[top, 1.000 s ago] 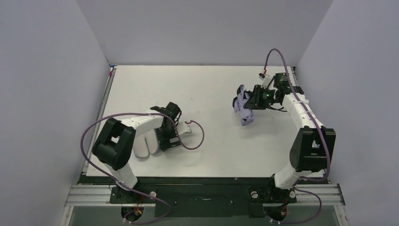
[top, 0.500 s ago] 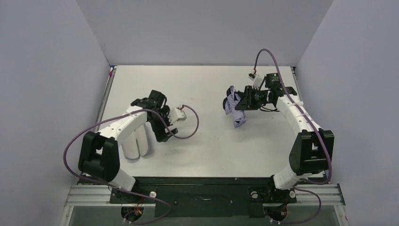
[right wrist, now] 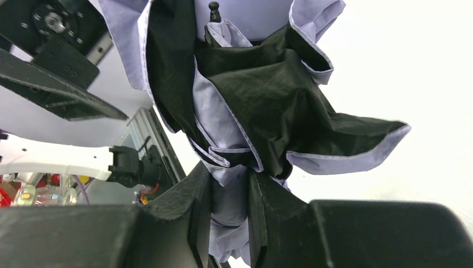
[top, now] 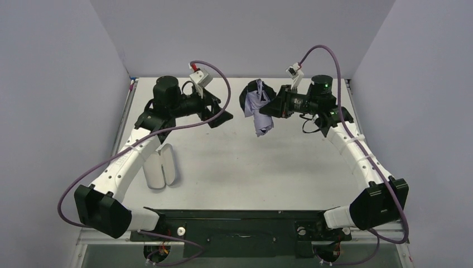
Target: Open the umbrella
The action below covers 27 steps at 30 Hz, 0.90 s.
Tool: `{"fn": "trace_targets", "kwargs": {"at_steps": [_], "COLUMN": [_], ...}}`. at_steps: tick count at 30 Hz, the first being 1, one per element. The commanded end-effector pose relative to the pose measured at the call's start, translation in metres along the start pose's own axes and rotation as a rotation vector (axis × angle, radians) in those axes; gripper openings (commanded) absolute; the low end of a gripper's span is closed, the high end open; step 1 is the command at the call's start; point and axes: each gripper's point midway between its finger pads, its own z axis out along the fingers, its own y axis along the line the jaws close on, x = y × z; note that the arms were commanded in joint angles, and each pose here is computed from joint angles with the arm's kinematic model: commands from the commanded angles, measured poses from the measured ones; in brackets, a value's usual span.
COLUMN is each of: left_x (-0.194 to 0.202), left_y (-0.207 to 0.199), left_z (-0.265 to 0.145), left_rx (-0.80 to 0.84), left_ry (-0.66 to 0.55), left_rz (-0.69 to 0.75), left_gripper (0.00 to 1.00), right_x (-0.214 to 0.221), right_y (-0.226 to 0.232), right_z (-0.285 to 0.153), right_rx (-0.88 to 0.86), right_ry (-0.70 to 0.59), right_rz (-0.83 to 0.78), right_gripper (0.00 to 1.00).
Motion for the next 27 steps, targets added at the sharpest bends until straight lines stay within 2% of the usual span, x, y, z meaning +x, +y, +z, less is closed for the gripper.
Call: {"fn": "trace_targets", "kwargs": {"at_steps": [1,4,5,6,7,8,9,12,14,19,27], "left_x": [-0.054,-0.068,-0.070,-0.073,-0.067,-0.071,-0.061,-0.063,-0.064,-0.069,-0.064], "left_y": [-0.044,-0.056,-0.061,-0.063,-0.070,-0.069,-0.066,-0.062,-0.058,-0.065,-0.095], "left_z": [0.002,-0.006,-0.009,-0.014,-0.018,-0.024,-0.026,-0.039,-0.043,-0.045,-0.026], "left_rx": [0.160,0.188,0.217,0.227,0.271,0.266,0.270,0.244,0.222,0.235,0.287], "left_ry": [-0.174,-0.231,-0.236,-0.249,-0.221,-0.229,-0.191,-0.163,-0.146,-0.140,-0.122], "left_rz": [-0.089,-0.035,-0.004,0.076,0.111,0.234,0.306,0.403,0.408,0.335,0.381], "left_gripper": [0.97,0.97,0.97,0.97,0.97,0.97,0.97,0.97,0.97,0.80,0.60], "right_x": [-0.065,-0.065,-0.051,-0.050,-0.037,-0.026,-0.024,-0.007,-0.006,-0.007,-0.001], "right_y": [0.067,0.078,0.073,0.074,0.066,0.064,0.058,0.053,0.046,0.037,0.048], "right_z": [-0.019,-0.024,-0.022,-0.025,-0.025,-0.030,-0.031,-0.043,-0.051,-0.065,-0.070], "right_rx": [-0.107,-0.069,-0.040,-0.022,0.017,0.041,0.086,0.170,0.251,0.386,0.393], "right_ry": [-0.224,-0.213,-0.157,-0.144,-0.086,-0.041,-0.020,0.038,0.045,0.051,-0.004], "right_rz": [-0.191,-0.354,-0.426,-0.480,-0.571,-0.602,-0.717,-0.913,-1.041,-1.291,-1.455], "right_gripper": [0.00,0.00,0.00,0.00,0.00,0.00,0.00,0.00,0.00,0.00,0.00]}}
